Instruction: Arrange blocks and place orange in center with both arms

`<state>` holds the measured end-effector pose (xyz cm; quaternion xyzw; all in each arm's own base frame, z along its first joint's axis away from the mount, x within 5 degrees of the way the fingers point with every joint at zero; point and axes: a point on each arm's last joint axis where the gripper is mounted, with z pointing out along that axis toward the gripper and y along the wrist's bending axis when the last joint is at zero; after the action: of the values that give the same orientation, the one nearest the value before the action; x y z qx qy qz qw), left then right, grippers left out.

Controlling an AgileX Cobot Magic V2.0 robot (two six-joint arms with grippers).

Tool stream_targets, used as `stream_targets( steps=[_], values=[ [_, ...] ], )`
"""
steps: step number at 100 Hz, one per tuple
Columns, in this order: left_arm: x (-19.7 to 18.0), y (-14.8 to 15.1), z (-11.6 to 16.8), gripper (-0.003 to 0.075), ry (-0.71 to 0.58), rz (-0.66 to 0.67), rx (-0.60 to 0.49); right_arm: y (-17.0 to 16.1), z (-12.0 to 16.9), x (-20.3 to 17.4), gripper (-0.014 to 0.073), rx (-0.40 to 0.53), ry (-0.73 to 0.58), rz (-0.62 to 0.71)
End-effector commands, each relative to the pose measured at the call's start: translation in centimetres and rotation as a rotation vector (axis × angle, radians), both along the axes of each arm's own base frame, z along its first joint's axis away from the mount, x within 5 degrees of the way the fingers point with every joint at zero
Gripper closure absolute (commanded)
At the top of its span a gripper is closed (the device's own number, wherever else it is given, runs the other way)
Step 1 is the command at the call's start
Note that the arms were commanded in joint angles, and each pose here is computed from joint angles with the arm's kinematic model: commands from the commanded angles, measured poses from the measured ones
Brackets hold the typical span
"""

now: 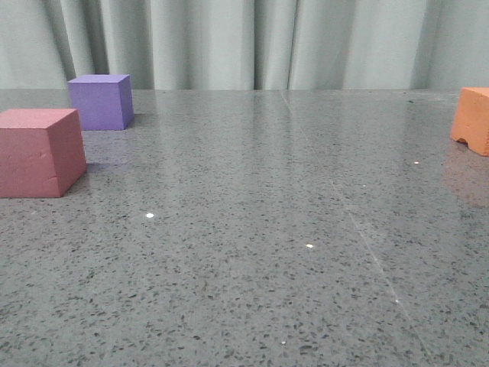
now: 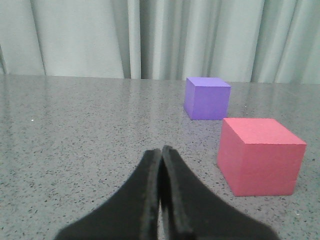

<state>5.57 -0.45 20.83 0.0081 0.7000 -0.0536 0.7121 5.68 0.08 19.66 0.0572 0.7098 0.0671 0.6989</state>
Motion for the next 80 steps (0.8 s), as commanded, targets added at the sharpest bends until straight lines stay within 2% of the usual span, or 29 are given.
stream_targets(
  steps=[1,13,20,39,56,68,80],
  values=[
    [-0.1,-0.1,-0.9,0.0739,-0.064,-0.019,-0.013,0.0,2.6,-0.5,0.0662,-0.001,-0.213,0.002],
    [-0.1,-0.1,-0.9,0.0739,-0.064,-0.019,-0.013,0.0,5.2,-0.9,0.0662,0.017,-0.197,0.001],
    [-0.1,-0.1,-0.9,0.0739,-0.064,-0.019,-0.013,0.0,7.2,-1.1,0.0662,0.017,-0.142,-0.002],
    [-0.1,-0.1,-0.9,0.0739,-0.064,-0.019,-0.013,-0.1,12.5,-0.1,0.0662,0.014,0.112,-0.011],
    [-0.1,-0.1,-0.9,0.0739,-0.064,-0.019,-0.013,-0.1,16.6,3.4,0.0662,0.011,0.332,-0.016],
    [-0.1,-0.1,-0.9,0.0739,-0.064,-0.019,-0.013,0.0,18.2,6.4,0.0662,0.009,0.415,-0.018],
    [-0.1,-0.1,-0.9,0.0739,-0.064,-0.019,-0.013,0.0,18.1,9.2,0.0662,0.008,0.470,-0.018]
  ],
)
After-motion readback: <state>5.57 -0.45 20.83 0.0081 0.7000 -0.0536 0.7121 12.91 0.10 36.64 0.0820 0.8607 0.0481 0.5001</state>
